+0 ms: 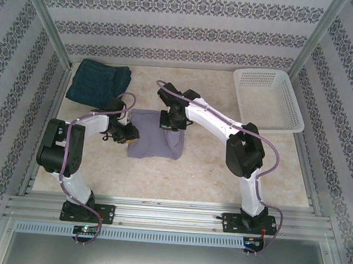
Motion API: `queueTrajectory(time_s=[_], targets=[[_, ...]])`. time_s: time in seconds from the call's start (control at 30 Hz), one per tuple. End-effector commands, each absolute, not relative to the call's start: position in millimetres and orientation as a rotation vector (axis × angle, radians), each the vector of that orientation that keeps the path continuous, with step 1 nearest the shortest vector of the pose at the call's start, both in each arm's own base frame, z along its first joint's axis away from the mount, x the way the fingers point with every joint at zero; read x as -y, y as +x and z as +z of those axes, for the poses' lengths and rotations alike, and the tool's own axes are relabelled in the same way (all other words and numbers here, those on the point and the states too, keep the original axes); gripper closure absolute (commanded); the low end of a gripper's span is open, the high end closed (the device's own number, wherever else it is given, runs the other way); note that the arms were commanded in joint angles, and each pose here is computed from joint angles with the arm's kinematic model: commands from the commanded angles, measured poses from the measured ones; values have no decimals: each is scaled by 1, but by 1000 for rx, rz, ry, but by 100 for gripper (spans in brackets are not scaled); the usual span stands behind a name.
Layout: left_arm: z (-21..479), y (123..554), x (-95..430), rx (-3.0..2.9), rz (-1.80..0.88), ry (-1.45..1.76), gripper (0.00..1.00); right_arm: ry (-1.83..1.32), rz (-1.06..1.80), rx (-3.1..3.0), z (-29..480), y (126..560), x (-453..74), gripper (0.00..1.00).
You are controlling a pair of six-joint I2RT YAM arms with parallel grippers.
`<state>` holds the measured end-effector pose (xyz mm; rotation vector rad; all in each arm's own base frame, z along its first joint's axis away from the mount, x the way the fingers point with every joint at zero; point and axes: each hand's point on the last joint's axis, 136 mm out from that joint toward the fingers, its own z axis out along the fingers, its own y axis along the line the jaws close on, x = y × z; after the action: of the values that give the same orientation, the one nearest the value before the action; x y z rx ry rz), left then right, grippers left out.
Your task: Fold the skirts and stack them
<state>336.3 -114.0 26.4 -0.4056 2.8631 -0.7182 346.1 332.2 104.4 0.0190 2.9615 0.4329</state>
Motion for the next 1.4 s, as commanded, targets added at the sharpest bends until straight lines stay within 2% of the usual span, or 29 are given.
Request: queueTrajectory(time_s=[0.0,0.37,0.43,0.53,0.7,0.77,0.83,0.93,1.37], targets=[[22,325,116,-2902,-751,-423,69,96,558,-2961,105,349,-360,99],[37,330,111,-2877,-738,-424,69,168,834,-3021,91,337,-408,95],[46,332,108,-2870,-724,-432,69,180,821,-3020,86,338,-408,95],[62,333,97,-2832,-665,-455,60,194,740,-3034,72,340,-398,97],[67,328,82,-2822,-564,-461,58,213,707,-3040,62,342,-387,97],[54,325,76,-2851,-507,-474,61,205,721,-3033,66,342,-389,97],[36,322,75,-2894,-490,-489,68,197,781,-3012,76,343,-395,97],[18,317,86,-2930,-579,-513,76,182,880,-2988,93,342,-409,97],[9,315,87,-2947,-581,-512,77,179,992,-2977,92,340,-444,88]])
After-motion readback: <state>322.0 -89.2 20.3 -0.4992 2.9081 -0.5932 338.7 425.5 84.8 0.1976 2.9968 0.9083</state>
